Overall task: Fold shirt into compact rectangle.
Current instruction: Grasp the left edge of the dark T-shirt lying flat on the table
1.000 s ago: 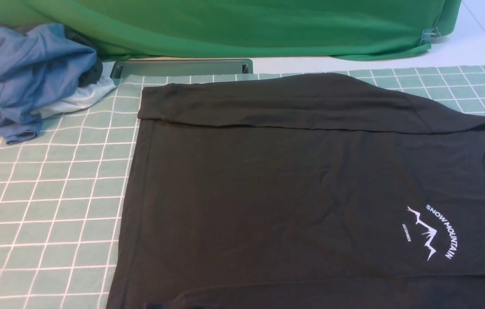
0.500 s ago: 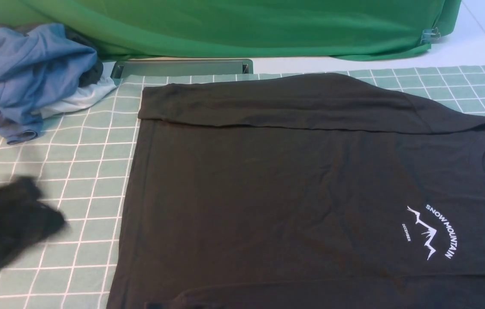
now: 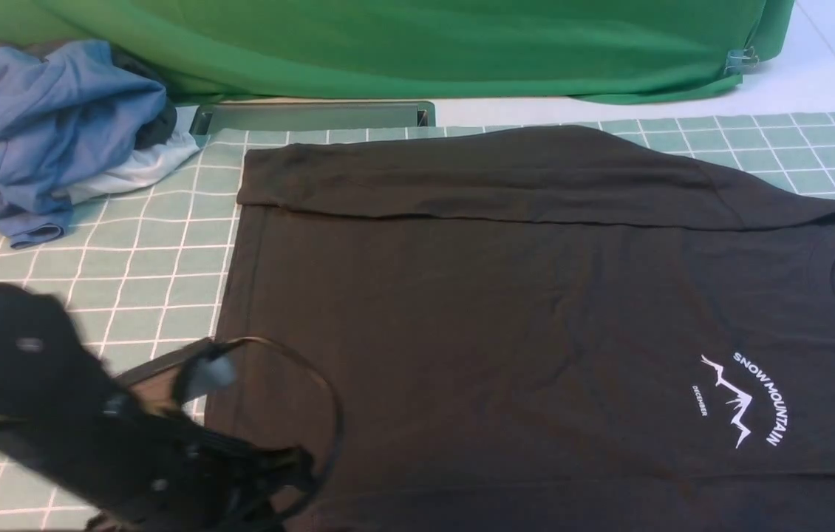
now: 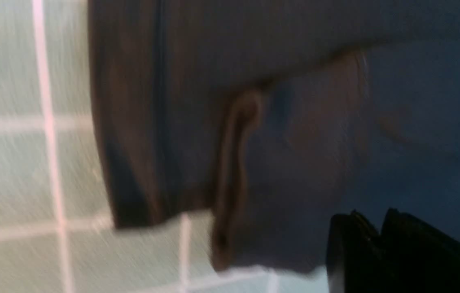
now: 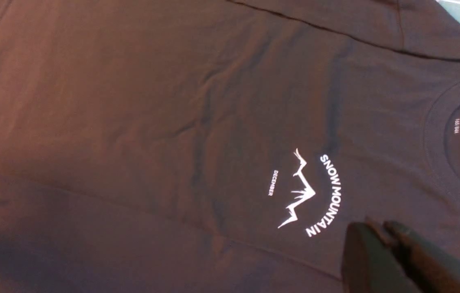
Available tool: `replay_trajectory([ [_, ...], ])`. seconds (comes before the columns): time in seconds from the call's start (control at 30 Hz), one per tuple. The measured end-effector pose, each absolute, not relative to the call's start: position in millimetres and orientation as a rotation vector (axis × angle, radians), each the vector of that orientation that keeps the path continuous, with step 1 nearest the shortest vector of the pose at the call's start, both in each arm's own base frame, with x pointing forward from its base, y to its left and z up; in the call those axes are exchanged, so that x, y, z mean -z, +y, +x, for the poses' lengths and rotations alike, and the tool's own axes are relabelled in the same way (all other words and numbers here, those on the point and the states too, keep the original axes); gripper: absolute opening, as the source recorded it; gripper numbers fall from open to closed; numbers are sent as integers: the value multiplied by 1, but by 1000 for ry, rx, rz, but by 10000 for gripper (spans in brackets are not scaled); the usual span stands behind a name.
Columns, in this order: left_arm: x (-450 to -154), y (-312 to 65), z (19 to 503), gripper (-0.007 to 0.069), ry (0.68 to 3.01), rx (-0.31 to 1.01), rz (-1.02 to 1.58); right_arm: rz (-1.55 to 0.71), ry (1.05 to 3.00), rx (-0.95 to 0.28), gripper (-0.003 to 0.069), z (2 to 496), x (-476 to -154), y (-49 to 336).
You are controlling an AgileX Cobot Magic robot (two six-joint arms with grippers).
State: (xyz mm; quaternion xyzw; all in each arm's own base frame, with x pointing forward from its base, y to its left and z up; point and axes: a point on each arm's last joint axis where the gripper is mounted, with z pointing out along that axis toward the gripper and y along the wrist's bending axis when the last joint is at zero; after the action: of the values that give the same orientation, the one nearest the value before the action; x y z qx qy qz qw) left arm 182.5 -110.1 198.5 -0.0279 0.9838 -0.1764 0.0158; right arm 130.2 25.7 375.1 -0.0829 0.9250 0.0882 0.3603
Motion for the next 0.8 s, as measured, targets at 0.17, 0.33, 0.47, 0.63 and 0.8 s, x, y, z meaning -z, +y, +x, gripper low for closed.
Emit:
replay_trajectory([
  [0.17,-184,-112,187,161,3111,316,-99,-212,2366,-225,71,132,-376,26],
  [0.33,-178,-112,196,267,3052,287,-118,-212,2360,-223,73,132,-377,26],
  [0.47,-177,-115,203,340,3002,309,-126,-212,2359,-223,82,132,-377,26],
  [0.63,-173,-116,205,366,3009,305,-135,-211,2357,-223,94,132,-377,26],
  [0.8,-167,-118,206,375,3022,319,-170,-212,2356,-223,103,132,-377,26],
])
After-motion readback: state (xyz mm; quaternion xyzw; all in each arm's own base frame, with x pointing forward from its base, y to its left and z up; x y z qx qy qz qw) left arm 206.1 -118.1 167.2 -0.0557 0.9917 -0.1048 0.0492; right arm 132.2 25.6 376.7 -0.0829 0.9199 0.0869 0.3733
